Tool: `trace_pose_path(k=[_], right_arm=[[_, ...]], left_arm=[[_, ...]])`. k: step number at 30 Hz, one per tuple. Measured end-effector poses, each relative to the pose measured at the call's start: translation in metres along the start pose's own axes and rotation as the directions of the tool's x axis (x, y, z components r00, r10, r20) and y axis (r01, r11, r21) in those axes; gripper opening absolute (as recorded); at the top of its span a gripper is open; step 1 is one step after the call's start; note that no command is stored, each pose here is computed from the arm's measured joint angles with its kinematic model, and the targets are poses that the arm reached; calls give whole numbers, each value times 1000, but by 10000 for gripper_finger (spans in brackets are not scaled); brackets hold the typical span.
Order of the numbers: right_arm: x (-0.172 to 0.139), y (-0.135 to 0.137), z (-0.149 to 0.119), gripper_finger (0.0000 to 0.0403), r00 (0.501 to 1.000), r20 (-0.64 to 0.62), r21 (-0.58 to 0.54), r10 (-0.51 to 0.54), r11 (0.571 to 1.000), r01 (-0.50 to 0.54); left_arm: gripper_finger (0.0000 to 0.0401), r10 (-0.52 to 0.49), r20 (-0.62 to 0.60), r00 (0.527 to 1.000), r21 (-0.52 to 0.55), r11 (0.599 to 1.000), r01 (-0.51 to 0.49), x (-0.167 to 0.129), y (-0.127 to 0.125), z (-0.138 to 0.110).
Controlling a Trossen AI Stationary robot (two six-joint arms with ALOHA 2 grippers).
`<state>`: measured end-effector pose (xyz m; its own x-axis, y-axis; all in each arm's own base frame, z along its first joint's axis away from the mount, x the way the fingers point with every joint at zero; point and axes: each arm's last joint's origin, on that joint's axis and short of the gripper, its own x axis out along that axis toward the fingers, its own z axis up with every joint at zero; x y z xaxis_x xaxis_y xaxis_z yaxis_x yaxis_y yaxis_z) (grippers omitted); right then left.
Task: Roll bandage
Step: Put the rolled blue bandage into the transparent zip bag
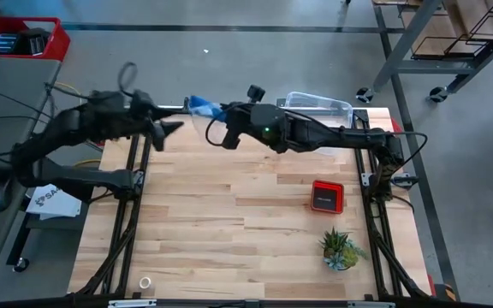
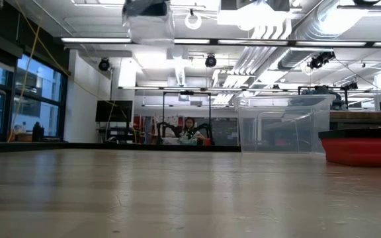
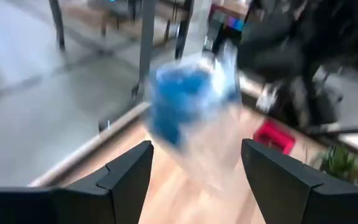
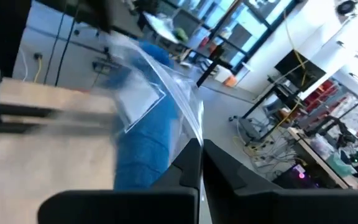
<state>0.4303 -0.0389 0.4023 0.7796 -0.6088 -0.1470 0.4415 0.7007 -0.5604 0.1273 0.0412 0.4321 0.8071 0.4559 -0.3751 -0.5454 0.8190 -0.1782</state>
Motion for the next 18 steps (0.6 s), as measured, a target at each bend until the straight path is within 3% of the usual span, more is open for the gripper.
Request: trace_pose_path(k=[6,10,14,18], right_arm=[[3,-7,-1,0,998,-18,16,-68,998,69],[6,-11,-5,0,993,-51,15,-102,995,103],[8,-12,-11,0,992,-91,78,-90,992,97],[11,-14,-20,0,988,-145,143,-61,986,82]], left_arm=[[241,93,-40,995,-31,995,-94,44,-15,-27],[241,197,89,976,-84,978,-190,51,-28,-35],[241,348,168,922,-39,937,-346,53,-39,-40],[241,402,197,894,-27,914,-405,60,-47,-41]])
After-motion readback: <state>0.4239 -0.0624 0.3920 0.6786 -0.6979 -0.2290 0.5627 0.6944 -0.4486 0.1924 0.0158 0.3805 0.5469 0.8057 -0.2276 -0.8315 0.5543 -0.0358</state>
